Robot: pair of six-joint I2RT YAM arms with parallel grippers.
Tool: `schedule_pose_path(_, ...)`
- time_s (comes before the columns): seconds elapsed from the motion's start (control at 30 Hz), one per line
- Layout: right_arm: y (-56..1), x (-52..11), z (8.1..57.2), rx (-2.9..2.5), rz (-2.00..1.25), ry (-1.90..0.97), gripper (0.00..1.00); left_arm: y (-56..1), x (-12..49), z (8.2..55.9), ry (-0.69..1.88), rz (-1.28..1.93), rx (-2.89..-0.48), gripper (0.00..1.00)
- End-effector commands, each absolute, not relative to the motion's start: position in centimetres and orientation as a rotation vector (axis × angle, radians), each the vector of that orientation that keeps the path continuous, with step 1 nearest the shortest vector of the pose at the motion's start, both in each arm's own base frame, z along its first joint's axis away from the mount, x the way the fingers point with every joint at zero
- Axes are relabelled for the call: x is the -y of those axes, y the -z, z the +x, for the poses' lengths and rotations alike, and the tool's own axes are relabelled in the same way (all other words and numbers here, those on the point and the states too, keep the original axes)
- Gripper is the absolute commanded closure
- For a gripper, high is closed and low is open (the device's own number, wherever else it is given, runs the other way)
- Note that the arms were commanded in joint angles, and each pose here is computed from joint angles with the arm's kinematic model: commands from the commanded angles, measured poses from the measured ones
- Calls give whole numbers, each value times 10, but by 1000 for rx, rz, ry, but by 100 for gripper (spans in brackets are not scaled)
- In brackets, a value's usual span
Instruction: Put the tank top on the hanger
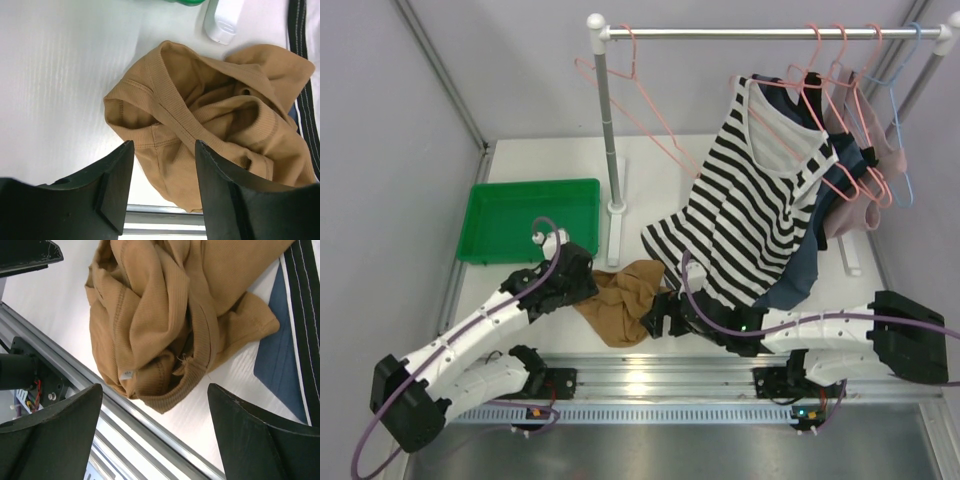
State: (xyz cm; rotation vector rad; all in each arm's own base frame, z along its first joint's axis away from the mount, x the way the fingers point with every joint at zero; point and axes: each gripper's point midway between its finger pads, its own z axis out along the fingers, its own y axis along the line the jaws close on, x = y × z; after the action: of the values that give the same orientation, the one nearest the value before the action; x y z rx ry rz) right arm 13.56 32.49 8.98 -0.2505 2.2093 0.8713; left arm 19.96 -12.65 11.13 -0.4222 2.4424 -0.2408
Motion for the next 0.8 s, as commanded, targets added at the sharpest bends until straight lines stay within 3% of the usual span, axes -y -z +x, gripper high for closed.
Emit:
schedule_pose_path(0.0, -101, -331, 136, -2158, -158, -939, 15, -111, 141, 217, 348, -471, -2402, 43)
schedule_pose_path(0.2, -94, -331, 139, -2162, -129, -920, 22, -107, 154, 232, 486, -499, -2392, 38)
schedule_pose_path(0.37, -97, -335, 147, -2146, -102, -889, 29, -95, 159, 233, 526, -517, -2420, 42)
schedule_pose_path(0.57, -101, -344, 151, -2143, -128, -865, 54, -74, 158, 225, 523, -537, -2466, 48)
schedule_pose_path(0.67, -103, -340, 155, -2137, -124, -834, 72, -73, 156, 225, 517, -524, -2464, 64)
schedule_pose_path(0.7, -106, -338, 155, -2134, -123, -828, 80, -75, 156, 225, 519, -516, -2463, 80)
schedule_pose_path(0.77, -115, -335, 158, -2117, -135, -804, 87, -81, 156, 227, 518, -471, -2458, 91)
